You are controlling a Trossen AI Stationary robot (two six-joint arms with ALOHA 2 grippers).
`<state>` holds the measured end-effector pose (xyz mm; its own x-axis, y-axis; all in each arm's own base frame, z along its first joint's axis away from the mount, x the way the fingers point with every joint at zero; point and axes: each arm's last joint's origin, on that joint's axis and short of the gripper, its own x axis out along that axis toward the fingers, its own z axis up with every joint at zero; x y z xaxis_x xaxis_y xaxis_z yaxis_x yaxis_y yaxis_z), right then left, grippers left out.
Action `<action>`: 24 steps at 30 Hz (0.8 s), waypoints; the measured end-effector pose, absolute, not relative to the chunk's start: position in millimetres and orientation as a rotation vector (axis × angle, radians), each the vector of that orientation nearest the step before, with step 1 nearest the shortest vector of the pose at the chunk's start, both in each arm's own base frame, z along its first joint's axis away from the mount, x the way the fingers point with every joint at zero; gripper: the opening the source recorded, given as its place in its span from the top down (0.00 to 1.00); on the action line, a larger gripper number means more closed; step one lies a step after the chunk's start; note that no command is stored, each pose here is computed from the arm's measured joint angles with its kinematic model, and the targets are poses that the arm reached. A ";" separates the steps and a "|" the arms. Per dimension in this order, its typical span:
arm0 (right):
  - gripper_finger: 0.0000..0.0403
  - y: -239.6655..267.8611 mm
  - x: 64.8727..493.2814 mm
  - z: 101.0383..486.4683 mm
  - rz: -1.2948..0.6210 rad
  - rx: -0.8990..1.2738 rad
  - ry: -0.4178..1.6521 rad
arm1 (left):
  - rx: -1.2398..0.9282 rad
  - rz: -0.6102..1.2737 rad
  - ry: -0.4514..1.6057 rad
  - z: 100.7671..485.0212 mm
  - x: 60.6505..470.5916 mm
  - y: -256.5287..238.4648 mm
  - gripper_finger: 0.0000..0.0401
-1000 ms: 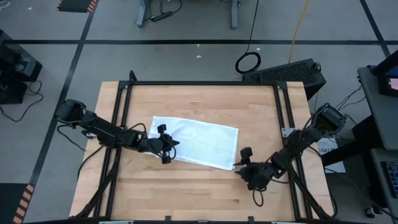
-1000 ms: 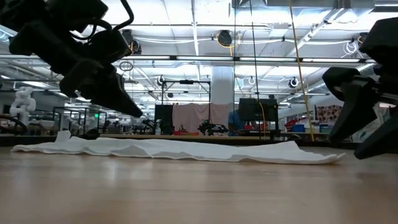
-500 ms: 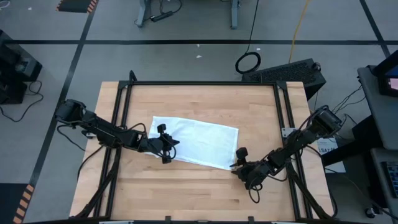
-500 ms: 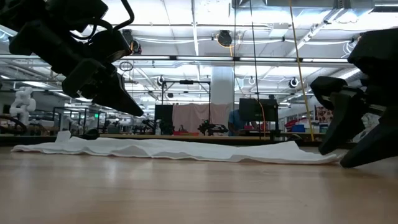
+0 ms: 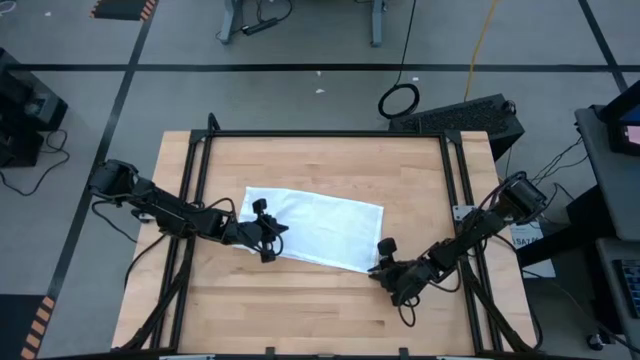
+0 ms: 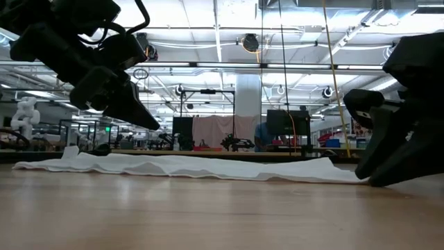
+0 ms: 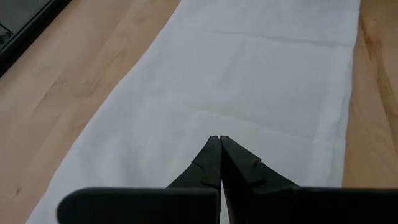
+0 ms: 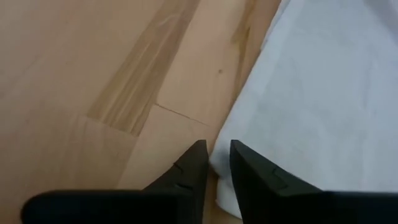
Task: Roll napkin
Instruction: Fold the white table napkin
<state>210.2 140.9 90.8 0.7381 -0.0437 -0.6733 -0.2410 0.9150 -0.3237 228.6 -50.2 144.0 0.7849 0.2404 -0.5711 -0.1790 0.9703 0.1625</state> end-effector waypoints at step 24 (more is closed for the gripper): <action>0.74 134.3 207.2 94.5 0.123 -0.507 0.777 | 0.120 0.271 0.630 143.8 227.9 -48.5 0.99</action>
